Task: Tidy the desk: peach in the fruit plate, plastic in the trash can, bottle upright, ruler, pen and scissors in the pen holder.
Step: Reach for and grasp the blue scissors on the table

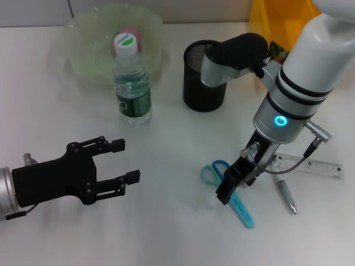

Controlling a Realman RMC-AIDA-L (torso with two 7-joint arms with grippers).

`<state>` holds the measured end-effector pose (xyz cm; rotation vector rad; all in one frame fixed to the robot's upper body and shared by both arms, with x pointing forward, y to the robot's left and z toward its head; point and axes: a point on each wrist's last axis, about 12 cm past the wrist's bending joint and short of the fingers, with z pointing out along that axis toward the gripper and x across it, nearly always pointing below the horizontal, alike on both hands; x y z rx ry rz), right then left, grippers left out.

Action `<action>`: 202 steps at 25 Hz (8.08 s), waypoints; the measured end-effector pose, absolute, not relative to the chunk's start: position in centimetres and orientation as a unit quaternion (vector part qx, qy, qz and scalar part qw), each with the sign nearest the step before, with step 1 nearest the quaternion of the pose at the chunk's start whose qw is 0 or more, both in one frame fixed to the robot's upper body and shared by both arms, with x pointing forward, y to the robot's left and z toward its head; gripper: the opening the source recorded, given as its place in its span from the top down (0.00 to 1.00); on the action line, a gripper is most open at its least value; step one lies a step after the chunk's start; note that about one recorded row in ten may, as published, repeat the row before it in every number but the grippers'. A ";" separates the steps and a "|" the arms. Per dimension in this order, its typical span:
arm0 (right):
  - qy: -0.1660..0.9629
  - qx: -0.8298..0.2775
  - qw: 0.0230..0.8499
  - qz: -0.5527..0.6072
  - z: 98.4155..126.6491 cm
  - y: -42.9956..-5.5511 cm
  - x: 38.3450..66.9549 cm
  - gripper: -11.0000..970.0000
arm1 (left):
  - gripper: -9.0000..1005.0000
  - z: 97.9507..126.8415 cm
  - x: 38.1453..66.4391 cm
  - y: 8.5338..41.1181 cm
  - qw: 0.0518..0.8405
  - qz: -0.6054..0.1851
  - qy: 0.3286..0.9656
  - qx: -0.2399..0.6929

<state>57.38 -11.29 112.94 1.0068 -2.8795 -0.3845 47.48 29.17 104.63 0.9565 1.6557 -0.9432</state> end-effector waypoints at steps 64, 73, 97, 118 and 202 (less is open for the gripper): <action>-0.937 0.328 0.005 -0.119 113.2 -10.7 58.2 0.26 | 0.25 104.4 48.7 29.7 0.498 -0.338 0.693 0.397; -0.938 0.326 0.011 -0.121 113.1 -10.8 58.0 0.26 | 0.24 104.4 48.7 29.7 0.496 -0.335 0.695 0.397; -0.934 0.338 0.018 -0.116 112.7 -10.5 57.6 0.27 | 0.25 104.3 48.8 29.7 0.496 -0.332 0.698 0.396; -0.930 0.348 0.024 -0.116 112.5 -10.1 57.2 0.48 | 0.25 104.2 48.8 29.7 0.495 -0.331 0.699 0.396; -0.919 0.383 0.009 -0.088 112.3 -8.9 57.2 0.66 | 0.24 103.9 49.6 29.8 0.495 -0.305 0.714 0.391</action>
